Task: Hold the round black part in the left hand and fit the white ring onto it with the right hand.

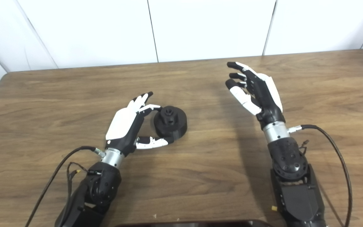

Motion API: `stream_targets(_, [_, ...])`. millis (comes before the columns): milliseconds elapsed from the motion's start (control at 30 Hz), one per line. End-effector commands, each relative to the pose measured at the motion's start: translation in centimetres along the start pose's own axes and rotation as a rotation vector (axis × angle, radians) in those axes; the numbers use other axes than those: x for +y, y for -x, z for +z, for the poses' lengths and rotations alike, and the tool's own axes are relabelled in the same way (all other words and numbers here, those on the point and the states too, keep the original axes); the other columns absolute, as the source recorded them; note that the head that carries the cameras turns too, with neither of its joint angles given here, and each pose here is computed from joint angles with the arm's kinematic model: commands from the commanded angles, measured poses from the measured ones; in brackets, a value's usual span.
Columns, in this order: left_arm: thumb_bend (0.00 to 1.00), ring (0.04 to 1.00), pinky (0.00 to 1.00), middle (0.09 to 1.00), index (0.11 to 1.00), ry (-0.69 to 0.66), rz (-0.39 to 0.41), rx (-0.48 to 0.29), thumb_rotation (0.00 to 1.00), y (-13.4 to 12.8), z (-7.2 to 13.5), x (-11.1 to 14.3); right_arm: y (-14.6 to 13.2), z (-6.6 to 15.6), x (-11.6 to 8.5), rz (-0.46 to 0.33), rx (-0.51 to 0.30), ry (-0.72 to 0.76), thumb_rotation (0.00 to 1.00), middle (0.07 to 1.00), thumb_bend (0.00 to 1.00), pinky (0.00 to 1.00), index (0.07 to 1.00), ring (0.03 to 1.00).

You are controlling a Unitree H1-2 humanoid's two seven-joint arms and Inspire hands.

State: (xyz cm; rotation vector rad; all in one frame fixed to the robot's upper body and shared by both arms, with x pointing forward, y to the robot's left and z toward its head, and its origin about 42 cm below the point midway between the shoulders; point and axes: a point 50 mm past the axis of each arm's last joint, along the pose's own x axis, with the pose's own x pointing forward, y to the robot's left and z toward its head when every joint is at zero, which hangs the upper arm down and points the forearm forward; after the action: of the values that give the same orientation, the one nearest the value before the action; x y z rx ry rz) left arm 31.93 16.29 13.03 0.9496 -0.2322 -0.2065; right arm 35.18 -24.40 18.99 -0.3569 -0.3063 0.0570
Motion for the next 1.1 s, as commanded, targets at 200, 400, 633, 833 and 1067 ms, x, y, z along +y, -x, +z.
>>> stream_targets(200, [1.00, 1.000, 1.00, 1.000, 0.697, -0.021, -0.044, -0.008, 0.45, 0.02, -0.26, 0.11, -1.38, 1.99, -0.16, -0.016, -0.094, -0.006, 0.77, 0.871, 0.65, 0.70, 0.807, 0.797])
stream_targets(400, [1.00, 1.000, 1.00, 1.000, 0.779, -0.032, -0.057, -0.015, 0.47, -0.10, -0.30, 0.27, -1.36, 2.07, -0.13, -0.014, -0.094, -0.005, 0.78, 0.871, 0.66, 0.70, 0.808, 0.797])
stream_targets(633, [1.00, 1.000, 1.00, 1.000, 0.857, -0.057, -0.083, -0.010, 0.50, -0.28, -0.16, 0.42, -1.35, 2.17, 0.00, -0.015, -0.096, -0.003, 0.78, 0.870, 0.65, 0.70, 0.811, 0.797])
stream_targets(833, [1.00, 1.000, 1.00, 1.000, 0.894, -0.063, -0.086, -0.017, 0.52, -0.51, -0.03, 0.71, -1.50, 2.33, 0.09, -0.012, -0.101, 0.000, 0.78, 0.877, 0.65, 0.71, 0.811, 0.799])
stream_targets(1067, [1.00, 1.000, 1.00, 1.000, 0.852, -0.050, -0.096, -0.019, 0.53, -0.56, 0.15, 0.76, -1.37, 2.38, 0.07, -0.016, -0.101, -0.008, 0.77, 0.872, 0.64, 0.70, 0.808, 0.798])
